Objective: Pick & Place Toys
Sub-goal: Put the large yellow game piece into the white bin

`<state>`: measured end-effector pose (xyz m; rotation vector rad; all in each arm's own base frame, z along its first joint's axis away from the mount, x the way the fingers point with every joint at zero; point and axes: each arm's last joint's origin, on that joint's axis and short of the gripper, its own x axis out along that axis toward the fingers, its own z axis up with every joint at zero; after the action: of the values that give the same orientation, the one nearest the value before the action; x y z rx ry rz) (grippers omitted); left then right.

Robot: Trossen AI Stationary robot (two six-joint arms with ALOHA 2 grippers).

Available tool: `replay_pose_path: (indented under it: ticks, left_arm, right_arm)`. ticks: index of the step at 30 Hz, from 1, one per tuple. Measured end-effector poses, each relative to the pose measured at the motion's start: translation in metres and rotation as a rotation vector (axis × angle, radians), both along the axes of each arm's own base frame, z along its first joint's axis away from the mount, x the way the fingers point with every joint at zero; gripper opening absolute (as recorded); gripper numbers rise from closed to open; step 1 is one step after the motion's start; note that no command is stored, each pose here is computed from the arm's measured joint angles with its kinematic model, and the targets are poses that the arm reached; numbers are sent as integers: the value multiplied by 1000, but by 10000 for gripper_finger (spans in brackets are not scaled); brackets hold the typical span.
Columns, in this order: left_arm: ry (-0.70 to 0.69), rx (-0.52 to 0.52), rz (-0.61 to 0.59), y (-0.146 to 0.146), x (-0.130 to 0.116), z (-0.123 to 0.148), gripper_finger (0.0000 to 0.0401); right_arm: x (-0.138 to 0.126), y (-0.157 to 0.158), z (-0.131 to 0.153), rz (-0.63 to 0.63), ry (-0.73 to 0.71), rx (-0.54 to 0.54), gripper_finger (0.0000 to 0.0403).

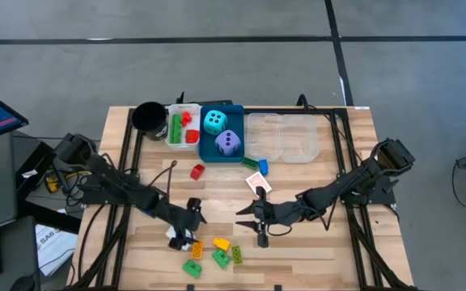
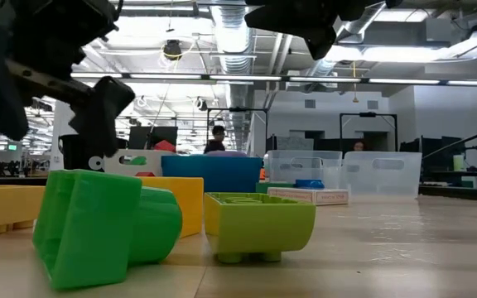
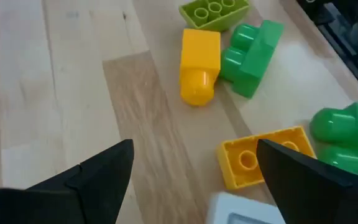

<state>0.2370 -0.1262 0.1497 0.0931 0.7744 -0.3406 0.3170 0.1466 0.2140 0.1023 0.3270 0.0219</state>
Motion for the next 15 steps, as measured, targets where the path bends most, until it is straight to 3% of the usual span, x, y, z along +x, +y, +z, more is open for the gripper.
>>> replay_pose_path:
  ticks: [5,15]
  left_arm:
    - [-76,-38,31,3,13,-2,332]
    - [-59,-32,78,10,28,-27,331]
  right_arm:
    - [0,-1,0,-25,-1,-10,126]
    - [0,-1,-1,-41,6,-21,126]
